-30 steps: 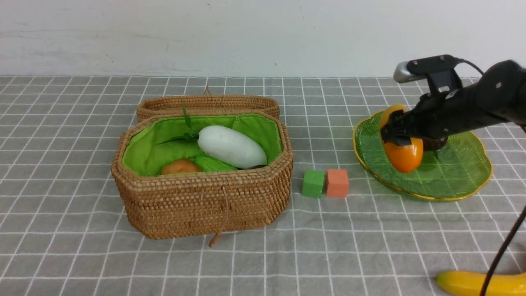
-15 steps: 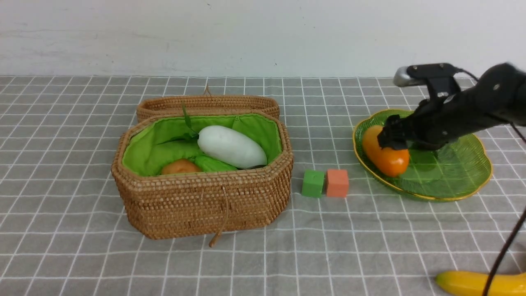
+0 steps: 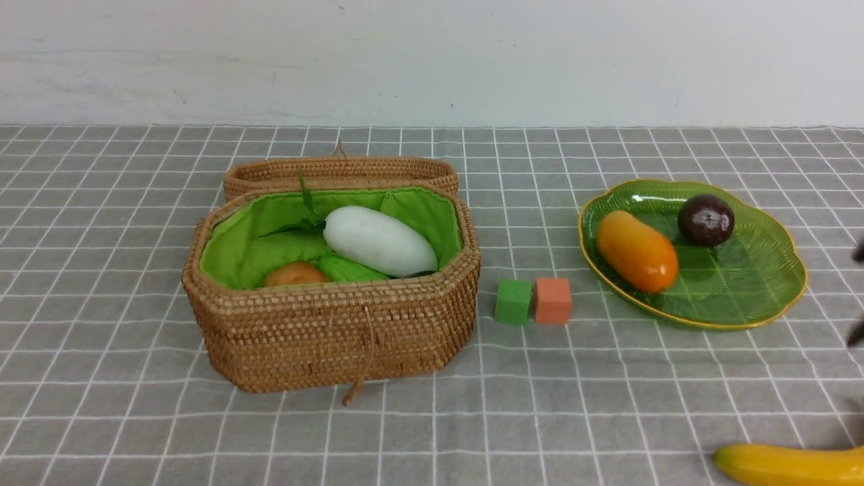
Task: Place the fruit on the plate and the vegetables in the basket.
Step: Use the right arm to grab a banana and put it into the right plate
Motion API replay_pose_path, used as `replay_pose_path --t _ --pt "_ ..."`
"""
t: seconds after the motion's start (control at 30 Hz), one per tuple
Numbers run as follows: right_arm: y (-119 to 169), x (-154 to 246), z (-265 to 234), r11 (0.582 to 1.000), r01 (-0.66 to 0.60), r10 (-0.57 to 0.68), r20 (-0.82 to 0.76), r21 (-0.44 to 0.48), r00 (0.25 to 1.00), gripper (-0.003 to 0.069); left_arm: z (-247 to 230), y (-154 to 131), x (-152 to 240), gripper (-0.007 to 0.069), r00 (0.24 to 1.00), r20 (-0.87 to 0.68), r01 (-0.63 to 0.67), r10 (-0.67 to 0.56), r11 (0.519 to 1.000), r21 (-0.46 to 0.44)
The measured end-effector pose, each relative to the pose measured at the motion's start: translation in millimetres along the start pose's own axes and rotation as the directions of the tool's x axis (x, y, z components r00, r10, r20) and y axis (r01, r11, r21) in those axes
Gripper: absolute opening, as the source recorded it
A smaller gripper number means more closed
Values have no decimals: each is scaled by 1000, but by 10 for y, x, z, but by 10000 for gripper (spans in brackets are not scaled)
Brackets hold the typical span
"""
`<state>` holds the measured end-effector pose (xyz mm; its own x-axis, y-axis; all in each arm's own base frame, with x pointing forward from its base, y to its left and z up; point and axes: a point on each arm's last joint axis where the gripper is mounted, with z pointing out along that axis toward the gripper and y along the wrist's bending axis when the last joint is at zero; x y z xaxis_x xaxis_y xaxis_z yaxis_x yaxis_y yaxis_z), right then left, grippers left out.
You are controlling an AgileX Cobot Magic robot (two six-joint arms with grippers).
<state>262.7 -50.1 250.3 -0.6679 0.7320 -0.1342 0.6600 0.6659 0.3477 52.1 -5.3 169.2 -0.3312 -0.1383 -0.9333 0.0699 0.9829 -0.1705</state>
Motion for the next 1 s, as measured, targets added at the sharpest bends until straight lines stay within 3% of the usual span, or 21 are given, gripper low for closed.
replay_pose_path --t 0.1,0.27,0.63,1.0 --pt "-227 247 129 990 -132 132 -3 40 991 343 0 1 0 139 1000 0 -3 3 1000 -1" --pt "-443 405 375 968 -247 245 48 47 968 356 0 4 -1 144 1000 1 -10 10 1000 -4" --pt "-468 240 672 958 -286 284 152 -9 947 360 0 4 -1 144 1000 1 -11 11 1000 -4" --pt "-449 228 615 962 -273 273 172 -25 947 383 0 5 -2 148 1000 2 -14 14 1000 -6"
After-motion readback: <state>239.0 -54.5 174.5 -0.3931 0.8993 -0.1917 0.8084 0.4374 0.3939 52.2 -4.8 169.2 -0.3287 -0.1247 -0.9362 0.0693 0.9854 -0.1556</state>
